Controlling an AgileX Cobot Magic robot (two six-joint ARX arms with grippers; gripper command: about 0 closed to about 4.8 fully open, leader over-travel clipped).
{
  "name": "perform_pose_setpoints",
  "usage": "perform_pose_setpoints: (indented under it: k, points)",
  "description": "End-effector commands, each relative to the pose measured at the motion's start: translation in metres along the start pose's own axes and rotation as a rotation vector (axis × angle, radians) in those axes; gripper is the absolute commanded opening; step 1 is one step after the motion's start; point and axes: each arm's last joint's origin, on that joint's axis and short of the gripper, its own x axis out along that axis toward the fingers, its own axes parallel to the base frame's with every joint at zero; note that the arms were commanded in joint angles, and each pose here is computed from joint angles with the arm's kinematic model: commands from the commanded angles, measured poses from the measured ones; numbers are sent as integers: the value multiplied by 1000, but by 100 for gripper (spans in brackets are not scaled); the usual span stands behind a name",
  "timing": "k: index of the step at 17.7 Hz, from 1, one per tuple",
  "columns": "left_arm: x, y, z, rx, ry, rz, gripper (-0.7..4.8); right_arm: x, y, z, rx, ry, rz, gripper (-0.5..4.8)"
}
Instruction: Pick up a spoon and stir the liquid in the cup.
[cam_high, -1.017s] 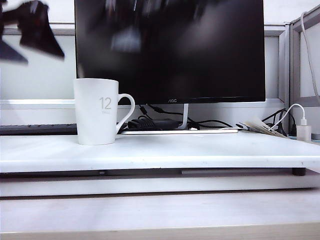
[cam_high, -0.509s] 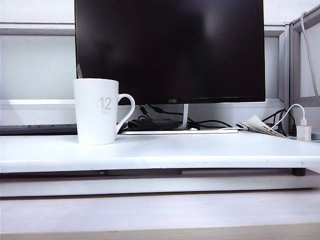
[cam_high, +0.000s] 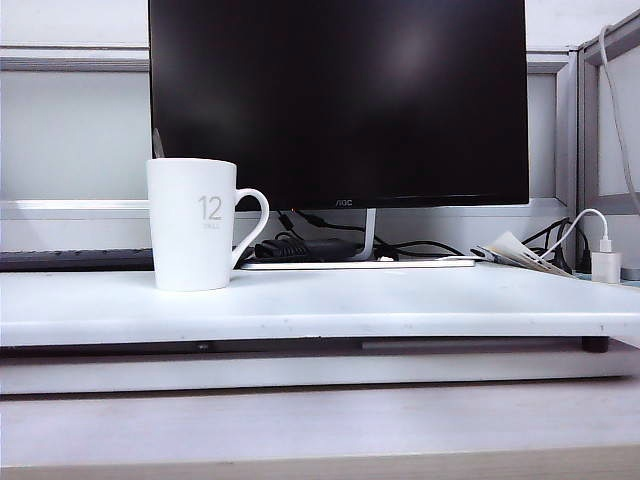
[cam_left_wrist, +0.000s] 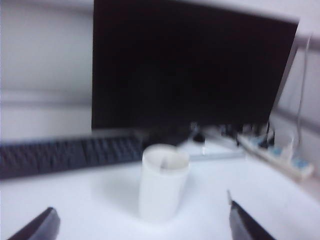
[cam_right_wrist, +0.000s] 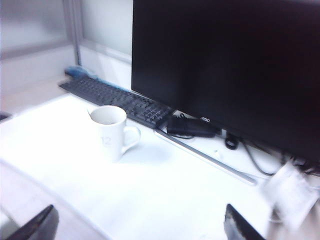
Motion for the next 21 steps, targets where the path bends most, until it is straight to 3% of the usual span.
perform_pose_setpoints:
  k: [1, 6, 11, 12, 14, 15, 16, 17, 18, 19, 21]
  points:
    - [15, 5, -26, -14, 59, 7, 479, 19, 0, -64, 141, -76, -22, 427]
    - [41, 14, -80, -15, 101, 22, 479, 66, -9, -146, 174, -203, -24, 427]
    - [49, 23, -134, -74, 260, 56, 479, 82, -7, -207, 224, -66, -25, 426]
    - [49, 24, -141, -75, 283, 60, 479, 82, -7, -213, 239, -23, -38, 411]
    - [50, 25, -145, -73, 287, 67, 479, 82, -8, -218, 258, 33, -79, 328]
    - [50, 25, -145, -69, 280, 72, 479, 82, -8, -220, 264, 52, -87, 239]
    - [50, 25, -145, -60, 282, 70, 436, 82, -8, -222, 269, 71, -93, 117]
    - [50, 25, -145, -61, 282, 70, 266, 82, -8, -224, 255, 91, -102, -13]
    - [50, 25, -145, -61, 282, 70, 106, 82, -8, -225, 242, 103, -125, -1]
    - [50, 25, -145, -62, 279, 70, 19, 81, -9, -226, 230, 116, -175, -1]
    - [51, 25, -145, -66, 276, 66, 20, 81, -10, -227, 230, 118, -203, 0]
